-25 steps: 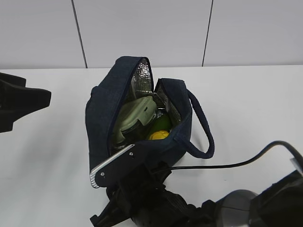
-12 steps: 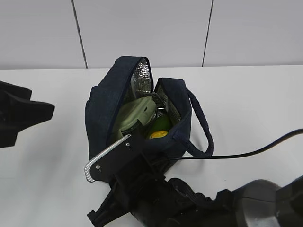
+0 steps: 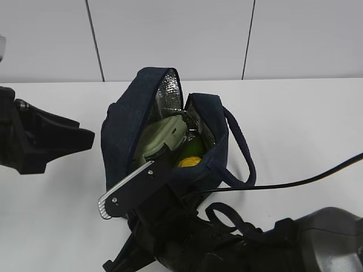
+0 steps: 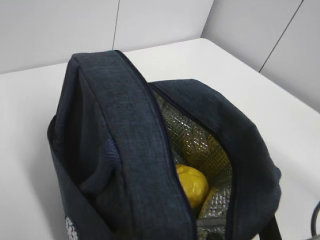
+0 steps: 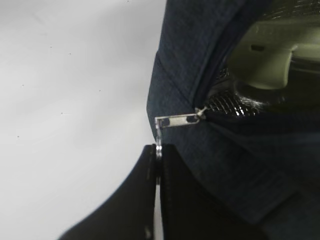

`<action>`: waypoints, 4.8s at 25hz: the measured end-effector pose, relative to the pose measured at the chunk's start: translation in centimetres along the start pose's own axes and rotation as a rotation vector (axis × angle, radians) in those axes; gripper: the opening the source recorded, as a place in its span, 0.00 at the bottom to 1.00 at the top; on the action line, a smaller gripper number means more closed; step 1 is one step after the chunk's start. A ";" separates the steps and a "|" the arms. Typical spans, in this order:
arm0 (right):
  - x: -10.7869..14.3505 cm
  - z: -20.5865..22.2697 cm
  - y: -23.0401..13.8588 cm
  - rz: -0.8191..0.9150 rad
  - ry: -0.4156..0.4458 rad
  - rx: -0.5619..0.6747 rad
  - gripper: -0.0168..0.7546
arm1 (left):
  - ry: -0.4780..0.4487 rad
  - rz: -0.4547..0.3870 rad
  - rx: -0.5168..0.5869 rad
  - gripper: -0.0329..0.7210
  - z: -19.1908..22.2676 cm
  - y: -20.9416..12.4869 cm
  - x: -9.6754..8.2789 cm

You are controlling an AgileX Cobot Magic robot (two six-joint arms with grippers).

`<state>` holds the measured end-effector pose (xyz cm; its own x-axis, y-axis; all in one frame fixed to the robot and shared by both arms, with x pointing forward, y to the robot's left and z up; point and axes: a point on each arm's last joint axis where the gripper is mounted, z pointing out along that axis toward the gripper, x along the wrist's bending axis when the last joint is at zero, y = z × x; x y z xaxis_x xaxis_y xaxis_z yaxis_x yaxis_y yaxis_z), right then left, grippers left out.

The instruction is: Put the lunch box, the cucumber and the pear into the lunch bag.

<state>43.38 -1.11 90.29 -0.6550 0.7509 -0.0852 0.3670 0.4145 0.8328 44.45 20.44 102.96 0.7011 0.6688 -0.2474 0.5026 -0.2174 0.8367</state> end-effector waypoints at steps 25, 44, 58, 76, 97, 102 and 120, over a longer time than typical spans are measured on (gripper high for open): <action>0.0 -0.9 0.7 0.021 0.022 0.015 0.02 | -0.180 -0.107 0.019 0.45 4.0 -2.3 3.3; -0.9 -4.8 6.2 -0.004 0.018 -0.118 0.02 | -0.191 -0.029 0.042 0.46 4.0 -2.6 3.2; -1.3 -5.1 8.0 -0.078 -0.048 -0.129 0.02 | -0.173 0.001 0.072 0.46 4.0 -2.8 3.4; -1.5 -5.5 8.3 -0.061 -0.050 -0.138 0.02 | -0.215 0.124 0.163 0.46 5.9 -4.4 3.3; -1.8 -5.9 8.7 -0.046 -0.076 -0.158 0.02 | -0.121 0.186 0.184 0.05 7.0 -3.9 2.9; -2.1 -6.1 9.4 -0.037 -0.088 -0.177 0.02 | -0.120 0.186 0.185 0.05 7.0 -3.9 2.9; -14.6 -3.1 14.2 0.233 -0.052 -0.143 0.02 | -0.108 0.156 0.190 0.05 7.0 -4.4 2.9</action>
<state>56.09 -7.83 105.06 -0.5274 0.8446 0.0926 0.4046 0.1538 0.9015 47.79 18.36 95.10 0.8224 0.5390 -0.1819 0.4628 -0.4480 0.7649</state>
